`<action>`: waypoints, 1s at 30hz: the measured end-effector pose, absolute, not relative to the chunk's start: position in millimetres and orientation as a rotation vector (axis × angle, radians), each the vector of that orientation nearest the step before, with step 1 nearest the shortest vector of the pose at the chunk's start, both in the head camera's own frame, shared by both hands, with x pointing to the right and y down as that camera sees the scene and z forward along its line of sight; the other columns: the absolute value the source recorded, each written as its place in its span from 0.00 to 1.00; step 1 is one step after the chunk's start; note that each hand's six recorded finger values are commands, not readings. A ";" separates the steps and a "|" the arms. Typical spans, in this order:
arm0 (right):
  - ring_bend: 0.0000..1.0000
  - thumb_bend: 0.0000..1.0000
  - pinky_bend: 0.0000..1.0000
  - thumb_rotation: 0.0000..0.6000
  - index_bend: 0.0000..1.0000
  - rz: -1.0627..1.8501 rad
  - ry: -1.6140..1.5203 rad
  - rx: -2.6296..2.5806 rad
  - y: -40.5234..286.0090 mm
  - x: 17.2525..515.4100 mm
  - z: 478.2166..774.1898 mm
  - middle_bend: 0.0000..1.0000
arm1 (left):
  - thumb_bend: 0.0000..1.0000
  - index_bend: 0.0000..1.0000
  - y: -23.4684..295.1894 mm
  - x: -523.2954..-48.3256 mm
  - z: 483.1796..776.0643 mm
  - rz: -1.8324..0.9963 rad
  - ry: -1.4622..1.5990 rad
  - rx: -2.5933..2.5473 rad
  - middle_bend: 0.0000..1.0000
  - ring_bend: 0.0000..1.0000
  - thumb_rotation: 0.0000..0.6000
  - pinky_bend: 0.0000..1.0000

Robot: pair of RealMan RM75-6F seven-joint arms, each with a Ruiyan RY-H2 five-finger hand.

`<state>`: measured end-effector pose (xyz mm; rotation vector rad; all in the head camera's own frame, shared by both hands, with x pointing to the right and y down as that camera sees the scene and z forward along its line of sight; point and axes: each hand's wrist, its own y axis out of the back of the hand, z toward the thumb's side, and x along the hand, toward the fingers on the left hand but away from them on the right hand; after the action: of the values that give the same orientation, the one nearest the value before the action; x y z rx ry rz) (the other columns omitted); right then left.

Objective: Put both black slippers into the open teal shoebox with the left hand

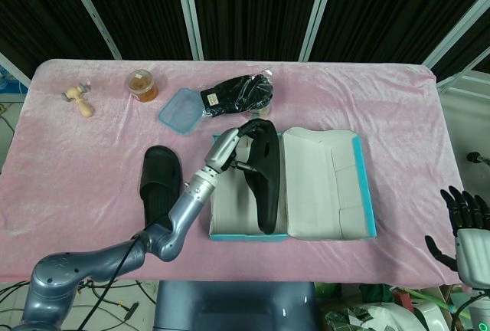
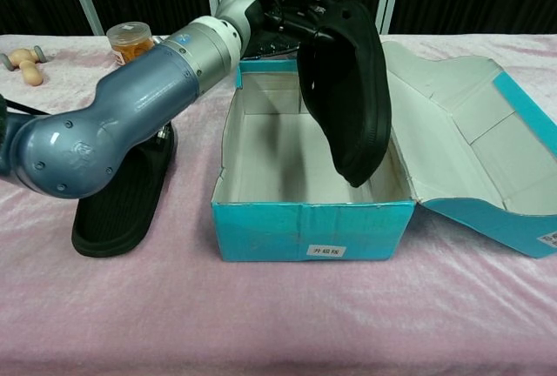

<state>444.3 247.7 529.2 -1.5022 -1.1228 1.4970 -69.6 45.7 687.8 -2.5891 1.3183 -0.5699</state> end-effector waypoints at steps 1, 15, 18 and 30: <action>0.00 0.20 0.04 1.00 0.00 1.498 -1.124 -1.502 248.0 444.7 528.9 0.04 | 0.00 0.23 45.1 -69.2 688.2 -0.562 1.320 -2.566 0.46 0.40 1.00 0.33; 0.00 0.20 0.04 1.00 0.00 1.504 -1.147 -1.501 250.6 449.3 526.9 0.04 | 0.00 0.21 56.5 -50.4 694.6 -0.507 1.159 -2.327 0.46 0.39 1.00 0.33; 0.00 0.20 0.04 1.00 0.00 1.506 -1.147 -1.501 251.1 449.8 526.7 0.04 | 0.00 0.21 62.5 -41.5 700.7 -0.523 1.107 -2.323 0.46 0.39 1.00 0.34; 0.00 0.20 0.04 1.00 0.00 1.517 -1.149 -1.502 252.7 451.3 527.3 0.04 | 0.00 0.18 70.0 -29.3 730.4 -0.692 0.993 -2.403 0.44 0.39 1.00 0.34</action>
<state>451.3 252.7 527.3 -1.5020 -1.1492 1.5168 -29.3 70.0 730.4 -2.4025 0.9932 -0.6922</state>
